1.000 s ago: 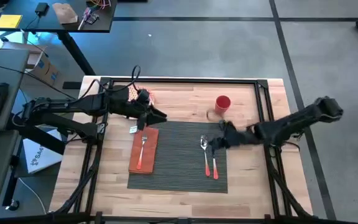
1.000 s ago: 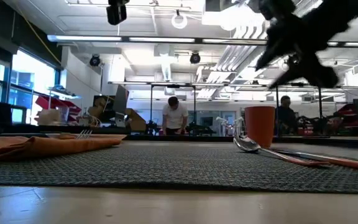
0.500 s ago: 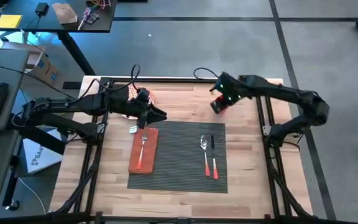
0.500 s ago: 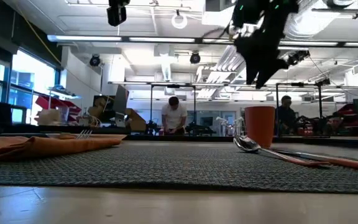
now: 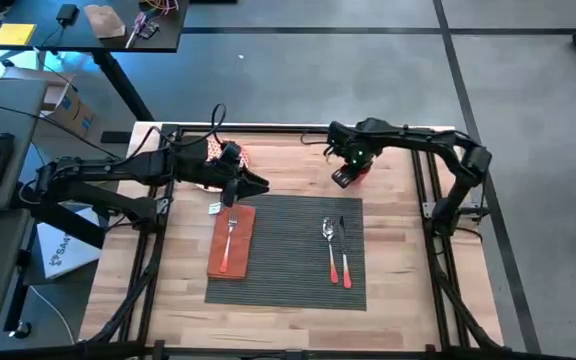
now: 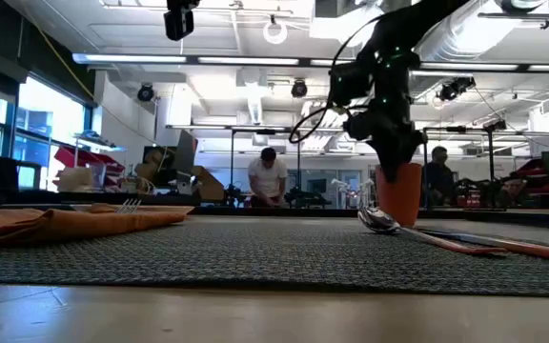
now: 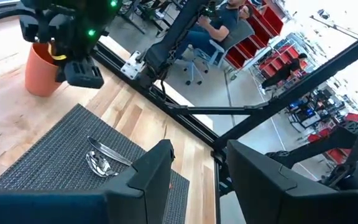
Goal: Set table place
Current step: Put the cup on the gray placemat to the upper right of the knife
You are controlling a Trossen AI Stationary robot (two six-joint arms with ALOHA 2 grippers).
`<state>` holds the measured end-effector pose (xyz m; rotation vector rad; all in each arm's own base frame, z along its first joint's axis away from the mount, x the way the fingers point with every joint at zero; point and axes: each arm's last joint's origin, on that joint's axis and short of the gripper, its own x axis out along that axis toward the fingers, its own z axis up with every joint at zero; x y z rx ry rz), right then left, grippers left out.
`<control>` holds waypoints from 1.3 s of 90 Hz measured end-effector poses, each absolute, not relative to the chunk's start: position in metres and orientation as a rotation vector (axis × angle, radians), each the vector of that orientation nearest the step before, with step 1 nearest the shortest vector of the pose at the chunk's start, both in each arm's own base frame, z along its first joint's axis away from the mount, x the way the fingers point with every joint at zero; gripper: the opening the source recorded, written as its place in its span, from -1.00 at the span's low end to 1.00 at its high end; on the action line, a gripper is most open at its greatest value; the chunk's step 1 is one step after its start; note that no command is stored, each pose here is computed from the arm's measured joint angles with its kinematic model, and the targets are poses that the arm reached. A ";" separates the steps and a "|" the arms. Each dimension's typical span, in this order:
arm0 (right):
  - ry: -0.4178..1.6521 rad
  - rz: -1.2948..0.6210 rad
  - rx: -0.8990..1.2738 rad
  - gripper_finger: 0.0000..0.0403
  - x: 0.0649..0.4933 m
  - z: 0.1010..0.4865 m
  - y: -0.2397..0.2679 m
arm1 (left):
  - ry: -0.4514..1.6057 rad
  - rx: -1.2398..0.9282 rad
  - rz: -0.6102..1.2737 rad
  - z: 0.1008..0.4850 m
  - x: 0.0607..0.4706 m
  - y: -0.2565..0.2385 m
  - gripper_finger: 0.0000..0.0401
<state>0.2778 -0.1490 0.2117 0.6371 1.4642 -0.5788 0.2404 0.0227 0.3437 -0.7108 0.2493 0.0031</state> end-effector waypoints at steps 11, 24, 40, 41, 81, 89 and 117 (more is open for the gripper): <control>1.500 -0.505 0.691 -0.96 0.282 0.232 -0.133 | 0.251 -0.710 0.002 0.344 0.240 0.023 -0.30; 1.544 -0.440 0.718 -0.99 0.295 0.250 -0.098 | 0.251 -0.686 -0.002 0.344 0.240 0.022 -0.30; 1.595 -0.497 0.684 -1.00 0.302 0.244 -0.056 | 0.255 -0.661 -0.005 0.343 0.240 0.022 -0.30; 1.596 -0.506 0.681 -1.00 0.302 0.243 -0.053 | 0.255 -0.660 -0.006 0.343 0.240 0.022 -0.30; 1.541 -0.641 0.687 -1.00 0.312 0.216 -0.023 | 0.310 -0.662 -0.039 0.339 0.239 0.021 -0.30; 1.545 -0.643 0.686 -0.98 0.314 0.213 -0.023 | 0.321 -0.665 -0.053 0.339 0.239 0.020 -0.30; 1.539 -0.658 0.666 -0.46 0.315 0.216 -0.024 | 0.337 -0.669 -0.049 0.337 0.239 0.020 -0.30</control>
